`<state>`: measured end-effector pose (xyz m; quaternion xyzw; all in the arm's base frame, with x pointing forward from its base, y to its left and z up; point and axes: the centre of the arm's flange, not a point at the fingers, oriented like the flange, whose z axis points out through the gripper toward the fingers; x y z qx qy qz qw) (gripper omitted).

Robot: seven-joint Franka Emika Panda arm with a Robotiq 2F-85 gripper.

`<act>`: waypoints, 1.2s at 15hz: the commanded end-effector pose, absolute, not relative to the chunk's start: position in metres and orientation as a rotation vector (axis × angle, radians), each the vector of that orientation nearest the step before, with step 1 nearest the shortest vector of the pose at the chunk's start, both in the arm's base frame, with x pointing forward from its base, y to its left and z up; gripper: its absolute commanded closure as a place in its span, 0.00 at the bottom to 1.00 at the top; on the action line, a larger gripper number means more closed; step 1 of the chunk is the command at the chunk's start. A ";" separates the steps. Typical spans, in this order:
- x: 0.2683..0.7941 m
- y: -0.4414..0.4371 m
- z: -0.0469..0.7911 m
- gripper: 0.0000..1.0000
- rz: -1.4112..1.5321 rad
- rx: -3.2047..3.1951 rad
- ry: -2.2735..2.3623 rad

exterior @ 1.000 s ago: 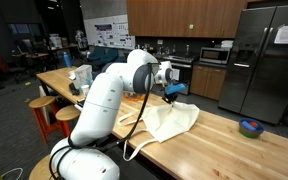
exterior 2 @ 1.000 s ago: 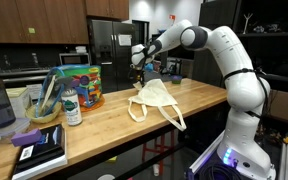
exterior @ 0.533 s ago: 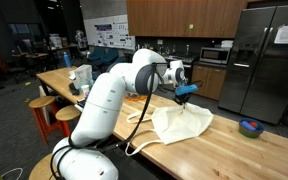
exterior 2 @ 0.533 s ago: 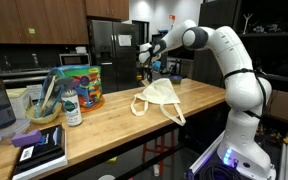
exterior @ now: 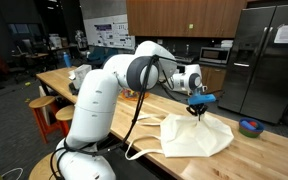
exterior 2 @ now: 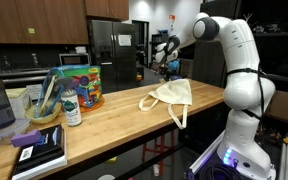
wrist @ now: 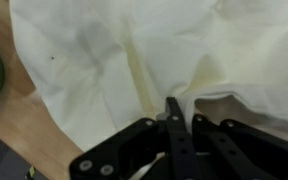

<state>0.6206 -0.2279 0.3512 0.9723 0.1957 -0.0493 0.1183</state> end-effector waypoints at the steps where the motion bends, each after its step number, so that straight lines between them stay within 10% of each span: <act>1: 0.546 -0.257 0.353 0.99 -0.138 2.882 0.420; 8: 0.478 -0.237 0.321 0.99 -0.198 2.910 0.431; 18: 0.531 -0.080 0.321 0.99 -0.130 2.776 0.950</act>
